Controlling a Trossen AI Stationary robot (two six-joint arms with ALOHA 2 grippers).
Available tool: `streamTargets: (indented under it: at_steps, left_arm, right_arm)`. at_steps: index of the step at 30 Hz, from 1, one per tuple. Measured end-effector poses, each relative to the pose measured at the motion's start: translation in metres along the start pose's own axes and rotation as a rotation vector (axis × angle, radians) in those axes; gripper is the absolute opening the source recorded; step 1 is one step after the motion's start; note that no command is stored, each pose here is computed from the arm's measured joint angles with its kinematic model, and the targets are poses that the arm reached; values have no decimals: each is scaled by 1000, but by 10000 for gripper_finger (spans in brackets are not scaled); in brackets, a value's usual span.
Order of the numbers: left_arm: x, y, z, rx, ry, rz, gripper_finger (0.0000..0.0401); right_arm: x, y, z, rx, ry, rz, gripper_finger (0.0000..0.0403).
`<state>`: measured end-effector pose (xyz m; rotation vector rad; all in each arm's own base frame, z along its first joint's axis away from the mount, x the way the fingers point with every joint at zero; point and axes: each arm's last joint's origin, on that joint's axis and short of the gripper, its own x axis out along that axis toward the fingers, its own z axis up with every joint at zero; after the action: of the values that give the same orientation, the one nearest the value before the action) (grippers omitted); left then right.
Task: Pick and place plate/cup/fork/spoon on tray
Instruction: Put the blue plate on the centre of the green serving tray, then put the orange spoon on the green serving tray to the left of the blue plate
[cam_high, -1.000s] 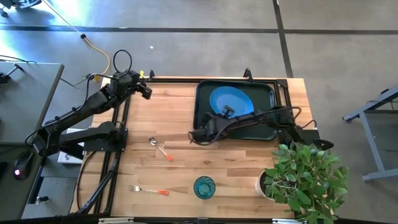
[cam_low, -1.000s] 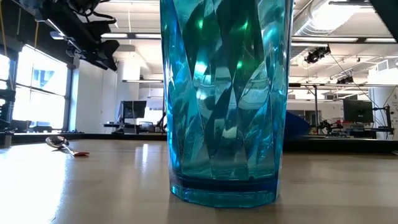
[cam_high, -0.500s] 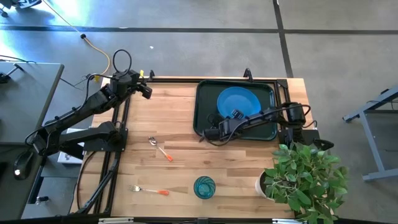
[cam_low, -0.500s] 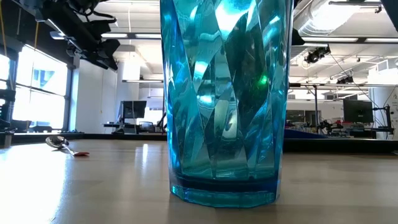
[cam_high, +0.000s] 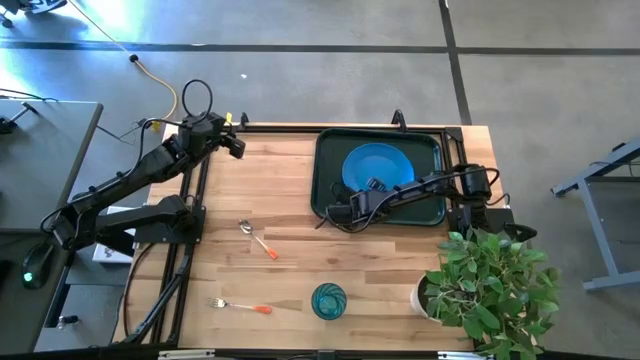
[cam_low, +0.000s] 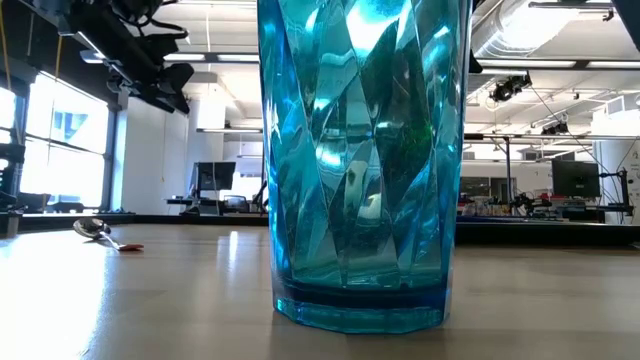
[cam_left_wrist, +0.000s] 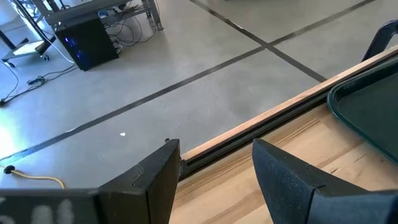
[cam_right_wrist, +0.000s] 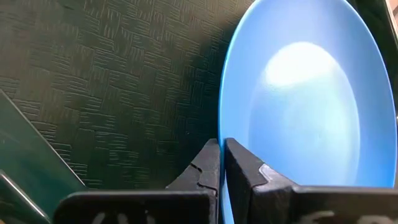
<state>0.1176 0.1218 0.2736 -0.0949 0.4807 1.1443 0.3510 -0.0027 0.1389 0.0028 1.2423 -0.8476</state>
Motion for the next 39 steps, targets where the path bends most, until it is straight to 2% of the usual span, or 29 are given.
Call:
streamTargets:
  at_steps: [5,11,15,22,25,27,29,32,36,39]
  left_arm:
    - [0,0,0,0,-1,2,193]
    - [6,-2,-1,33,18,30,193]
    - [13,-5,-1,37,25,31,193]
    - [22,-9,-1,41,32,24,193]
    - [22,-12,3,27,1,-39,193]
    - [21,-15,5,22,-19,-118,193]
    - [20,-19,7,22,-43,-184,193]
    - [17,-25,10,31,-83,-237,193]
    - [11,-30,13,100,-129,-283,193]
    - [1,-27,16,97,-173,-296,193]
  right_arm:
    - [1,-2,3,28,-35,-31,18]
    - [5,-3,12,71,-76,1,81]
    - [3,-2,12,74,-107,-29,121]
    - [-6,0,26,38,-166,-25,157]
    - [-18,0,45,26,-253,-19,158]
    - [-29,0,59,0,-304,-3,156]
    - [-41,-1,72,-24,-343,40,156]
    - [-55,0,89,-21,-404,172,156]
    - [-65,6,104,-29,-488,450,156]
    - [-68,8,112,-34,-530,637,156]
